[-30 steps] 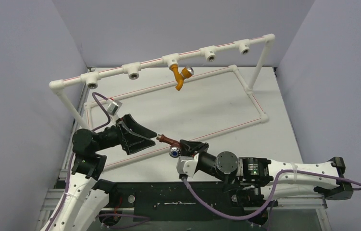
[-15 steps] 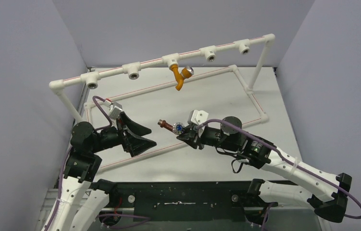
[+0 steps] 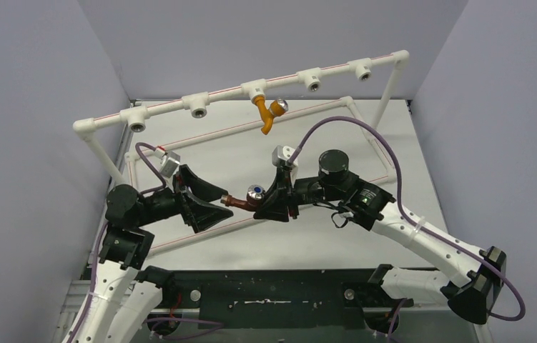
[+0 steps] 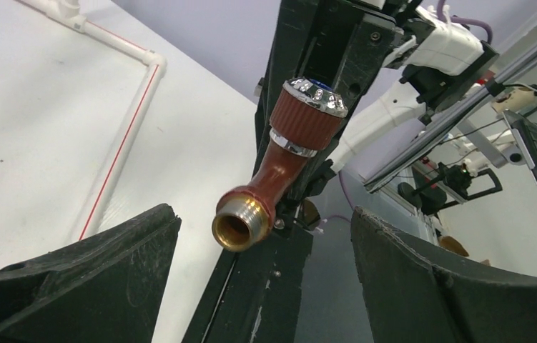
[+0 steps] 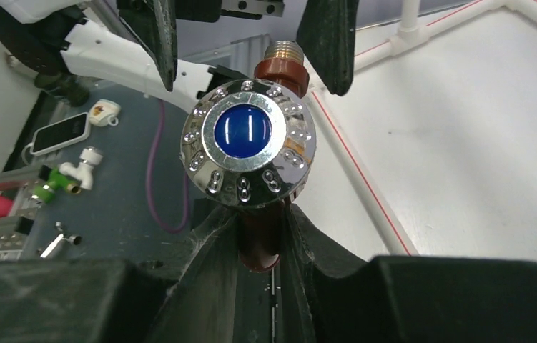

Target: Install the water faucets

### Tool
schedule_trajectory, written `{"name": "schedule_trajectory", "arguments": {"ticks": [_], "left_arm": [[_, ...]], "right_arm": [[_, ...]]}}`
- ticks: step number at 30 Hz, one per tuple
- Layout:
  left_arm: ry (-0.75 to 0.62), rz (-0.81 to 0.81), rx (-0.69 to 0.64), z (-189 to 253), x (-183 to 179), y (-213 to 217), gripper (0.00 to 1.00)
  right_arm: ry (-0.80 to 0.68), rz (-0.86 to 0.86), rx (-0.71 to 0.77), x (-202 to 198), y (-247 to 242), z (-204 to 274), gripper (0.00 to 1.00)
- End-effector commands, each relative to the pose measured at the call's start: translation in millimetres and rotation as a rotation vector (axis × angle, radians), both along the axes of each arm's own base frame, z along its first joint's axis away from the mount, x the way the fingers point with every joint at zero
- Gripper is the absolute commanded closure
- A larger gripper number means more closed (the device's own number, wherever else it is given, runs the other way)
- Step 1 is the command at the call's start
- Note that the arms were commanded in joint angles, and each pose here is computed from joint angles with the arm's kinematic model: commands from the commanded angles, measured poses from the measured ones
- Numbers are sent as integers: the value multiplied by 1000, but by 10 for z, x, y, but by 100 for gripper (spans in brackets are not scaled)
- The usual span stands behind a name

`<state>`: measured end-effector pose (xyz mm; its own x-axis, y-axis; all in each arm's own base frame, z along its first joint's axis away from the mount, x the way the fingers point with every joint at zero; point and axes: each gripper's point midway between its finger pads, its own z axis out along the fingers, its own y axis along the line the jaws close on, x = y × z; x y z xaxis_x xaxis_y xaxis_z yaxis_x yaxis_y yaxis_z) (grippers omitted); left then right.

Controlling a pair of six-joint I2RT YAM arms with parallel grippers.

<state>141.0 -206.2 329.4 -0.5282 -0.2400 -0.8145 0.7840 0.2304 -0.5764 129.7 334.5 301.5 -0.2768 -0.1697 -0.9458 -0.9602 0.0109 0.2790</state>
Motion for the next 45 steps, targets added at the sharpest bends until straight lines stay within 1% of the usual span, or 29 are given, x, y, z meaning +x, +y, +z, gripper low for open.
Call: {"name": "schedule_trajectory", "arguments": {"ticks": [1, 7, 14, 20, 22, 23, 26, 28, 29, 32, 33, 35, 37, 38, 39, 40, 43, 45], "left_arm": [[-95, -80, -71, 245, -139, -38, 13], [-97, -93, -67, 241, -138, -54, 17], [-105, -86, -35, 202, -127, -59, 28], [-114, -83, -33, 216, -139, -55, 39], [-117, -86, -32, 212, -147, -54, 49], [-116, -86, -31, 210, -146, -54, 56], [-116, -93, -30, 206, -156, -58, 73], [-117, -92, -31, 214, -157, -57, 94], [-114, -89, -32, 213, -151, -57, 100], [-118, -95, -42, 230, -173, -56, 100], [-116, -93, -45, 231, -172, -56, 100], [-104, -86, -49, 217, -162, -56, 100], [-91, -81, -56, 205, -153, -57, 100], [-88, -79, -63, 206, -151, -57, 100], [-85, -78, -70, 214, -151, -57, 100], [-81, -76, -77, 214, -146, -58, 100], [-60, -69, -102, 224, -133, -60, 100], [-51, -64, -114, 222, -120, -60, 100]], "right_arm": [[-21, 135, 156, -162, 90, 561, 100], [45, 160, 159, -130, 201, 569, 100], [90, 182, 156, -116, 269, 574, 100], [120, 195, 146, -122, 289, 555, 100], [125, 196, 142, -122, 291, 546, 100], [127, 194, 141, -120, 290, 542, 100], [126, 180, 138, -101, 291, 533, 100], [126, 171, 131, -82, 294, 509, 100], [129, 164, 124, -69, 299, 487, 100], [131, 154, 113, -56, 299, 433, 100], [127, 147, 115, -47, 296, 422, 96], [113, 125, 134, -37, 280, 431, 85], [100, 97, 159, -23, 258, 438, 70], [92, 80, 176, -9, 247, 459, 64], [85, 64, 195, -3, 231, 479, 57], [77, 44, 220, 9, 216, 514, 45], [59, -4, 298, 23, 161, 594, 31], [58, -46, 336, 50, 130, 602, 28]]}}
